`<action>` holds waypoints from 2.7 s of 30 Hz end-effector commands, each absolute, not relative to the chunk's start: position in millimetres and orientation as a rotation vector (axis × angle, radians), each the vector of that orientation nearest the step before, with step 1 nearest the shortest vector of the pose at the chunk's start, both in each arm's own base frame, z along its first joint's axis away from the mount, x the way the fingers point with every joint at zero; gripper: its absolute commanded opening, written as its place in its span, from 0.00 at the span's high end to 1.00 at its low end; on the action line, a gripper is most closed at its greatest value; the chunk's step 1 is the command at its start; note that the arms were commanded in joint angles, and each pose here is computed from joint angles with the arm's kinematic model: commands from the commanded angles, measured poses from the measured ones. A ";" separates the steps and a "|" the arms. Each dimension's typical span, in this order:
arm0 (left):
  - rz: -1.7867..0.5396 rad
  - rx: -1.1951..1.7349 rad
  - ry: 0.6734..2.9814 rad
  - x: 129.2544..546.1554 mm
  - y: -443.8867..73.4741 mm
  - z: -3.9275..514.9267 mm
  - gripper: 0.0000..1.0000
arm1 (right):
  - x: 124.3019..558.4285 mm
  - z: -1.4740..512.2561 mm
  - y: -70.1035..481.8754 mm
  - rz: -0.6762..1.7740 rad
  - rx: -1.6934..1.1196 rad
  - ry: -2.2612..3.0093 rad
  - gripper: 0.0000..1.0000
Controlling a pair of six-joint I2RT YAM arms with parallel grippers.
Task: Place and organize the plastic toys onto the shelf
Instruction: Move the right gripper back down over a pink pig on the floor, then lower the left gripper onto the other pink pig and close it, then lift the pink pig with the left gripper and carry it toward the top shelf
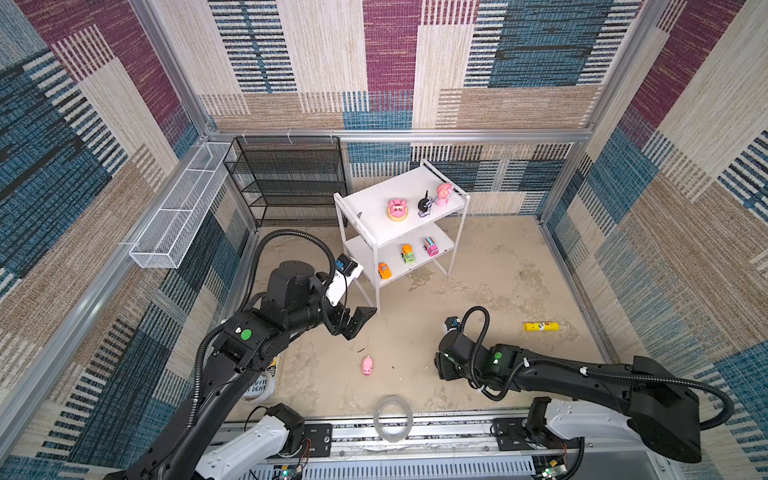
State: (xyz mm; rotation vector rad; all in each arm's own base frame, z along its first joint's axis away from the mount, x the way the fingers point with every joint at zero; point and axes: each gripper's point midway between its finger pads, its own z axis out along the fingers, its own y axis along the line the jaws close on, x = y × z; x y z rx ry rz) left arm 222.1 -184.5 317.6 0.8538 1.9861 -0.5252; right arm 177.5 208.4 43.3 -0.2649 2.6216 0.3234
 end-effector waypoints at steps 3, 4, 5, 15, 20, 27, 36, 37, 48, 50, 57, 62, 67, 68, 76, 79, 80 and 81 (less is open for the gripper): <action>-0.544 0.836 1.977 223.3 -186.7 321.6 0.01 | 184.3 53.1 227.4 0.389 -0.371 2.563 0.39; -0.541 0.834 1.979 223.5 -185.9 321.3 0.01 | 183.6 53.4 227.8 0.395 -0.381 2.565 0.40; -0.543 0.834 1.978 223.6 -186.4 321.8 0.01 | 182.1 52.9 228.4 0.401 -0.392 2.566 0.41; -0.548 0.832 1.984 224.1 -187.3 321.3 0.01 | 183.8 46.9 227.9 0.399 -0.443 2.555 0.51; -0.546 0.817 2.013 223.8 -185.4 314.5 0.01 | 183.8 50.1 239.3 0.421 -0.526 2.549 0.56; -0.640 0.609 2.389 211.6 -179.9 240.8 0.01 | 191.8 83.5 241.7 0.428 -0.510 2.491 0.43; -0.517 0.190 2.702 193.9 -169.0 149.5 0.09 | 200.7 114.0 242.8 0.415 -0.506 2.427 0.29; -0.503 0.186 2.714 191.7 -171.1 141.2 0.11 | 201.1 117.2 242.5 0.419 -0.505 2.419 0.30; -0.222 0.207 2.645 177.0 -180.3 64.7 0.30 | 201.9 145.8 229.8 0.449 -0.517 2.321 0.28; -0.205 0.214 2.656 174.8 -183.8 55.1 0.32 | 202.1 149.4 230.1 0.459 -0.525 2.307 0.28; -0.136 0.170 2.688 172.1 -183.4 38.1 0.42 | 203.4 152.6 229.4 0.467 -0.536 2.289 0.28; -0.139 0.213 2.707 172.3 -191.5 31.8 0.49 | 204.0 154.3 229.3 0.475 -0.538 2.282 0.28; -0.121 0.249 2.704 176.6 -197.1 33.3 0.45 | 204.6 153.0 229.5 0.474 -0.542 2.284 0.28; -0.117 0.253 2.705 177.1 -197.7 33.2 0.45 | 204.5 153.8 229.4 0.476 -0.541 2.282 0.28; -0.026 0.242 2.725 179.9 -192.5 32.4 0.54 | 204.2 155.2 227.7 0.480 -0.532 2.278 0.28; 0.008 0.236 2.732 179.7 -188.6 35.3 0.60 | 203.7 157.0 227.4 0.486 -0.530 2.271 0.28; 0.019 0.227 2.729 180.6 -187.4 38.4 0.61 | 203.5 157.3 227.5 0.489 -0.531 2.269 0.28; 0.030 0.228 2.728 180.9 -186.2 40.4 0.62 | 203.5 157.7 227.4 0.490 -0.531 2.268 0.28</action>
